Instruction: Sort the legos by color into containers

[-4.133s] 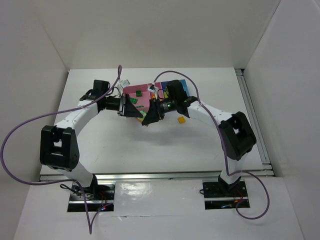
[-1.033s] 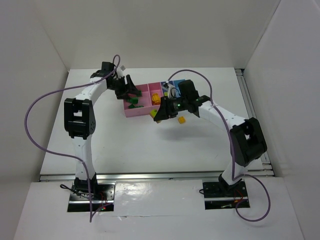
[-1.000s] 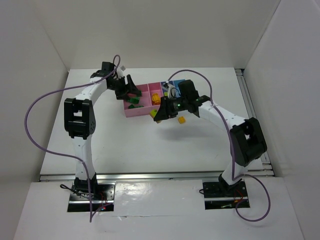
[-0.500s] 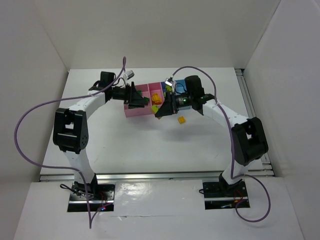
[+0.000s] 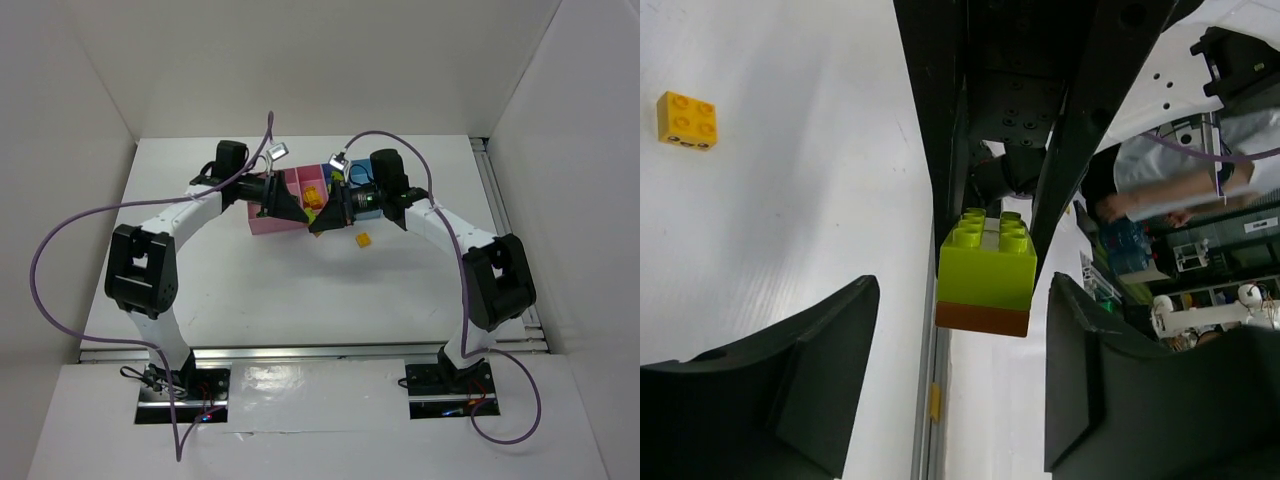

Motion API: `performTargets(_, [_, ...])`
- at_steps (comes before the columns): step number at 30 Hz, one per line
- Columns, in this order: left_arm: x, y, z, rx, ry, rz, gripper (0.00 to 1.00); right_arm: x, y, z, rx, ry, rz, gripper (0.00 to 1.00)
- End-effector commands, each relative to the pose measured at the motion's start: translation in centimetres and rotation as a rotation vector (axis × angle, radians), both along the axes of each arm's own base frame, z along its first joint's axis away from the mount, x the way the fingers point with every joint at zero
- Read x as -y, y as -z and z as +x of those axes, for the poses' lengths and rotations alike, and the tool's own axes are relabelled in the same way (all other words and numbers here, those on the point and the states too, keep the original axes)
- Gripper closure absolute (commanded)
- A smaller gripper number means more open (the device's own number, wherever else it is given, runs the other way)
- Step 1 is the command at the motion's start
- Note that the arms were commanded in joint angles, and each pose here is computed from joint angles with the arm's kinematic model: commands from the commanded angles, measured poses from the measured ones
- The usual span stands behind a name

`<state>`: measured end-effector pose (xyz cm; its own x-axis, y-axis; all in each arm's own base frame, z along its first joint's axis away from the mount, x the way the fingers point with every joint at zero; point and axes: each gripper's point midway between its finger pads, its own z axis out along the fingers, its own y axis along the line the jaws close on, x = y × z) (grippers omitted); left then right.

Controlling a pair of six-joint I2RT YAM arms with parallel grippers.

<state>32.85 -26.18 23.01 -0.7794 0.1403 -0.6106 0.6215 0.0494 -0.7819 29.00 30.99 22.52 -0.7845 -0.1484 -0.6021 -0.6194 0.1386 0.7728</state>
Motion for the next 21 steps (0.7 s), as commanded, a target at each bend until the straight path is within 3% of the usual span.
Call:
performTargets(1, [-0.3, -1.8, -0.9, 0.1, 0.047, -0.051, 0.32, -0.2, -1.0, 0.2, 0.041, -0.006, 0.033, 1.0])
performTargets(6, [-0.4, -1.4, -1.2, 0.098, 0.048, -0.049, 0.47, -0.3, -0.9, 0.4, 0.031, -0.002, 0.037, 1.0])
performTargets(7, [-0.4, -1.4, -1.2, 0.086, 0.046, -0.048, 0.58, -0.4, -0.6, 0.5, 0.023, -0.002, 0.034, 1.0])
performTargets(10, [-0.4, -1.5, -1.2, 0.086, 0.045, -0.049, 0.69, -0.4, -0.6, 0.5, 0.022, -0.002, 0.034, 1.0])
performTargets(14, [-0.4, -1.8, -0.9, 0.084, 0.031, -0.037, 0.95, -0.4, -0.4, 0.6, 0.016, 0.008, 0.026, 1.0])
performTargets(15, [-0.4, -1.7, -1.0, 0.072, 0.031, -0.035, 1.0, -0.4, -0.4, 0.6, 0.016, 0.008, 0.026, 0.95])
performTargets(19, [-0.4, -1.5, -0.9, 0.069, 0.033, -0.031, 1.0, -0.5, -1.0, 1.3, 0.038, 0.027, 0.02, 0.77])
performTargets(21, [-0.4, -1.4, -1.0, 0.068, 0.034, -0.03, 1.0, -0.6, -1.3, 1.4, 0.045, 0.029, 0.029, 0.76])
